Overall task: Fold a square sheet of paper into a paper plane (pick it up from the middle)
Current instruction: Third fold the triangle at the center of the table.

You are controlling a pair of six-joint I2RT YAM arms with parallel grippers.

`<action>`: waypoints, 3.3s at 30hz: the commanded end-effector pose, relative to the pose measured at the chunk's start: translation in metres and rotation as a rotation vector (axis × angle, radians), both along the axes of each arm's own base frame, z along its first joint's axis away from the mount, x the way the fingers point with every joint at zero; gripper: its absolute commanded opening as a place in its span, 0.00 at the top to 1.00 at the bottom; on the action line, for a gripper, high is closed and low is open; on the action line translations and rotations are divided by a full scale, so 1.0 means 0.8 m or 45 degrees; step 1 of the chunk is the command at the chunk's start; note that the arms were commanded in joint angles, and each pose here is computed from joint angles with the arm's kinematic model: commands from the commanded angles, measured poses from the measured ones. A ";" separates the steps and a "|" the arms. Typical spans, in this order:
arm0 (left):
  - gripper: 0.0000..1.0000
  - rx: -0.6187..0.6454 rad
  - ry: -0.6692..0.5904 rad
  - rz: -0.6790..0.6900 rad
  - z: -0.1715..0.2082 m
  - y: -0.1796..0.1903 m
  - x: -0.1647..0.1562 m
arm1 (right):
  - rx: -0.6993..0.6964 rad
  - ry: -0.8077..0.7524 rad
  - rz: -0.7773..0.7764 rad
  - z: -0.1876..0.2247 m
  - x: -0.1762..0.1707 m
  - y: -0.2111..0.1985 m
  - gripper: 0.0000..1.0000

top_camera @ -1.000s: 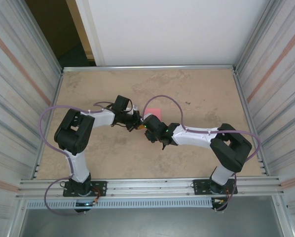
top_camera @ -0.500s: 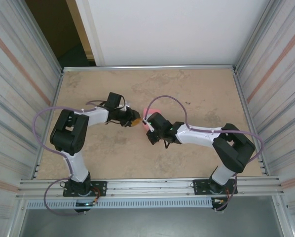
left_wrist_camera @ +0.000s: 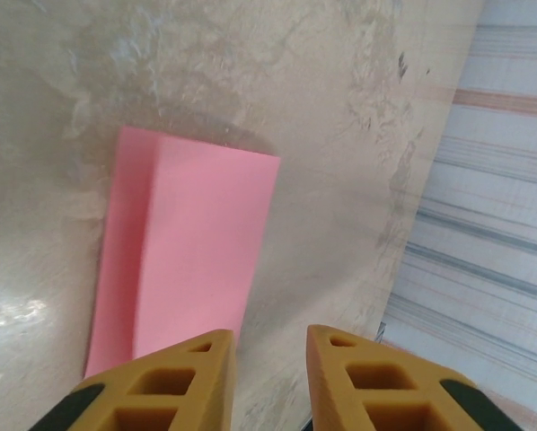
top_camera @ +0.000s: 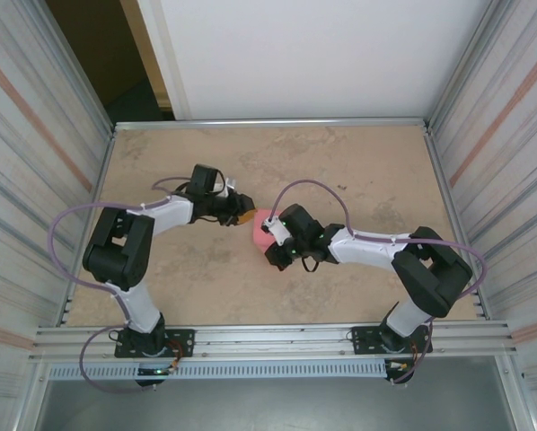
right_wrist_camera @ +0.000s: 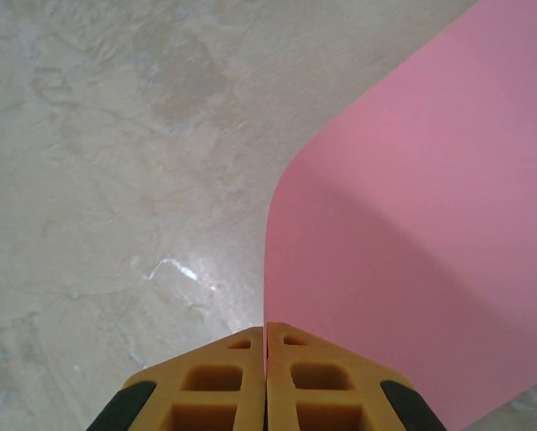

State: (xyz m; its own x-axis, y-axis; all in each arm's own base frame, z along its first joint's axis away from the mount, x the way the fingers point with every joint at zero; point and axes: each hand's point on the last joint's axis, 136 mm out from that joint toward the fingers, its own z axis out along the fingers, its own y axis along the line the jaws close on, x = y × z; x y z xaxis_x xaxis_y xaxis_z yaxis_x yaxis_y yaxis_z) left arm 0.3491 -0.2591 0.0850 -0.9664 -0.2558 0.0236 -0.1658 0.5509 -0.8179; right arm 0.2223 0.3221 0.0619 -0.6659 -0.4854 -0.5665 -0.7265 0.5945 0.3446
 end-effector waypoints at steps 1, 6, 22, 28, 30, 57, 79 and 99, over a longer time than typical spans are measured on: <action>0.74 -0.020 0.008 -0.064 -0.007 -0.018 0.000 | 0.084 0.047 0.039 0.010 -0.008 0.008 0.93; 0.80 0.014 0.044 -0.121 -0.024 -0.034 -0.002 | 0.084 0.071 0.034 0.005 -0.010 0.007 0.92; 0.84 0.296 0.173 -0.181 -0.104 -0.016 -0.015 | 0.046 0.201 -0.120 -0.016 0.014 -0.014 0.92; 0.84 0.309 0.190 -0.206 -0.112 -0.015 -0.018 | -0.003 0.220 -0.212 -0.026 0.033 -0.023 0.92; 0.84 0.305 0.185 -0.218 -0.111 -0.017 -0.018 | -0.014 0.231 -0.234 -0.029 0.037 -0.025 0.92; 0.87 0.349 0.177 -0.342 -0.117 -0.025 -0.017 | -0.121 0.218 -0.325 -0.040 0.062 -0.036 0.92; 0.88 0.355 0.184 -0.349 -0.120 -0.024 -0.018 | -0.152 0.221 -0.348 -0.047 0.068 -0.039 0.92; 0.88 0.356 0.185 -0.348 -0.121 -0.024 -0.019 | -0.185 0.226 -0.361 -0.055 0.068 -0.043 0.92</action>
